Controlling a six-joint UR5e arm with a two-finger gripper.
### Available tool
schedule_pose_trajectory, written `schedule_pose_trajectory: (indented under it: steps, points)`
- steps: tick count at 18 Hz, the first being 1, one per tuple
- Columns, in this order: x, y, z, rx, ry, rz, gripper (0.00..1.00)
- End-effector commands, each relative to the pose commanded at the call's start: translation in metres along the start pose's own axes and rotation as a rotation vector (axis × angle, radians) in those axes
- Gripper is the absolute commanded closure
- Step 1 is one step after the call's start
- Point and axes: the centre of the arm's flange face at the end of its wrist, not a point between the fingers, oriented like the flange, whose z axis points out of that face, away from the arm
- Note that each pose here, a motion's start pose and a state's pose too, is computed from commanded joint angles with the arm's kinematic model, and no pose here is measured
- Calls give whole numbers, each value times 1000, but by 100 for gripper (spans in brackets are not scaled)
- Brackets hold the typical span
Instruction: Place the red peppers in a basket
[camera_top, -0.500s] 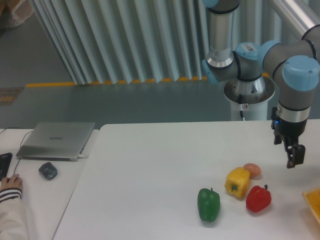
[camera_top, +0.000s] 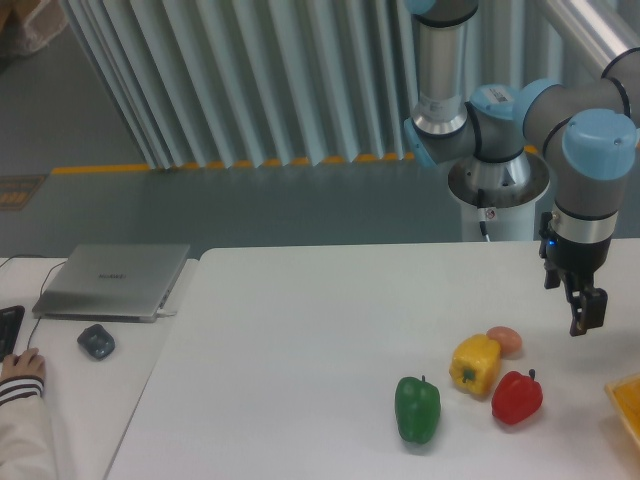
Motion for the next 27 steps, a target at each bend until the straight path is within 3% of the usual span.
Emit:
schedule_pose_trajectory:
  steps: [3, 7, 10, 14, 19, 24, 27]
  points:
    - [3, -2, 6, 71, -36, -67, 0]
    - [5, -7, 10, 78, -27, -67, 0]
    - [4, -10, 10, 107, -30, -160, 0]
    - [-1, -13, 9, 123, -64, -181, 0]
    - [-1, -25, 6, 141, -68, -288, 0]
    - [-12, -35, 11, 201, -95, -495, 0]
    - [-17, -41, 18, 161, -113, -478, 0]
